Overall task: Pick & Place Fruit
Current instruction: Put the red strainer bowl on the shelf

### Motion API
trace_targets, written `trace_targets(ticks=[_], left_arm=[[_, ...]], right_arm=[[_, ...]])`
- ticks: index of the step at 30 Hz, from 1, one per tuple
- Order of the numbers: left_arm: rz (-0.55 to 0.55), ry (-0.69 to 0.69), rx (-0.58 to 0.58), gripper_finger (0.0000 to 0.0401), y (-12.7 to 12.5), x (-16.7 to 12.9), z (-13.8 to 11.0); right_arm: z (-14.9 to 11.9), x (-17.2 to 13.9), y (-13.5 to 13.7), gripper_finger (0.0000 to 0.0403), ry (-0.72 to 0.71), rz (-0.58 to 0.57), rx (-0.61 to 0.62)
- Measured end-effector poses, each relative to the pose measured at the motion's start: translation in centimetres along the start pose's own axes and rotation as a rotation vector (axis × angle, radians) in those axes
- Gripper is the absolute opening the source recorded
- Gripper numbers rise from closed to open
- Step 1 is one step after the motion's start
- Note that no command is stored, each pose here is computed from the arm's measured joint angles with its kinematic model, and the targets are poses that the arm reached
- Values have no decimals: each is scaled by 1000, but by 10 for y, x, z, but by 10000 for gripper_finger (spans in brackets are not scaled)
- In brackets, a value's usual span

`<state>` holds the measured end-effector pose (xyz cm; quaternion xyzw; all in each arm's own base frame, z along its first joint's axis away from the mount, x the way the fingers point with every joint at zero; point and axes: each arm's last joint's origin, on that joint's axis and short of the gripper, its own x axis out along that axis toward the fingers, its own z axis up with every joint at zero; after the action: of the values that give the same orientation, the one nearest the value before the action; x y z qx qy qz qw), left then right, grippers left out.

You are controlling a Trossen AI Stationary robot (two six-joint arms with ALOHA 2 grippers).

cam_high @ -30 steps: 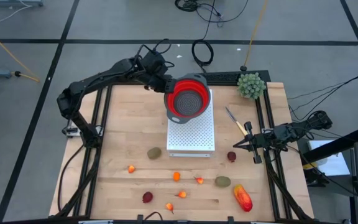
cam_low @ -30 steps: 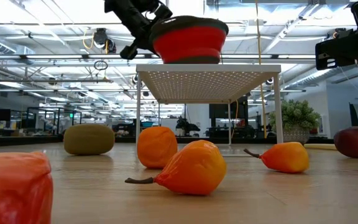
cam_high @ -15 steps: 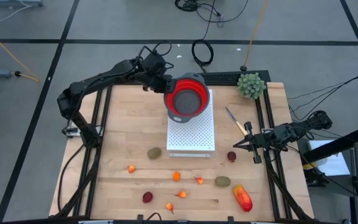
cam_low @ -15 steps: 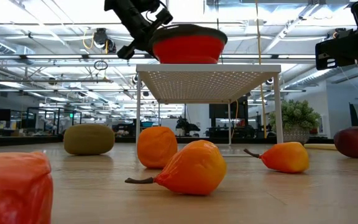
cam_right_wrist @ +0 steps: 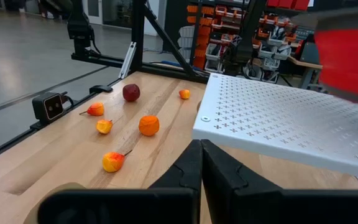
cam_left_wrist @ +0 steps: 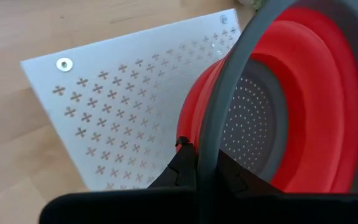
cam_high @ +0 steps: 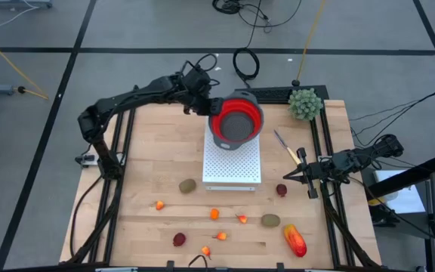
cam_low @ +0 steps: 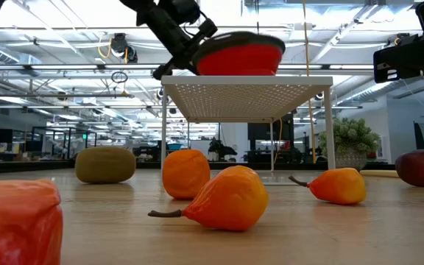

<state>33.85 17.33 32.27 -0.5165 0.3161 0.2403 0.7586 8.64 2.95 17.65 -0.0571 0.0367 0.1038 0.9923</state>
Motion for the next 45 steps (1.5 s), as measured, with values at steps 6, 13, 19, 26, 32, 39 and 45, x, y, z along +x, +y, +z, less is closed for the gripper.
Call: trace_targets(ticks=[6,13,19,26,32,39,45], left_arm=[[19,-7,-9,3,3,-1,2],[72,8,-15,3,7,-2,-1],[84,22,-7,3,8,-1,-3],[82,21,-4,4,8,-1,-3],[62,5,1,14,5,-1,-2],[60,12,12,5,2,0,-5],[62,11,12,24,3,0,-5]], right_arm=[[0,0,0,0,0,0,-2],[0,0,0,0,0,0,-2],[0,0,0,0,0,0,-3],[0,0,0,0,0,0,-3],[0,0,0,0,0,0,-3],[0,0,0,0,0,0,-3],[0,0,0,0,0,0,0]])
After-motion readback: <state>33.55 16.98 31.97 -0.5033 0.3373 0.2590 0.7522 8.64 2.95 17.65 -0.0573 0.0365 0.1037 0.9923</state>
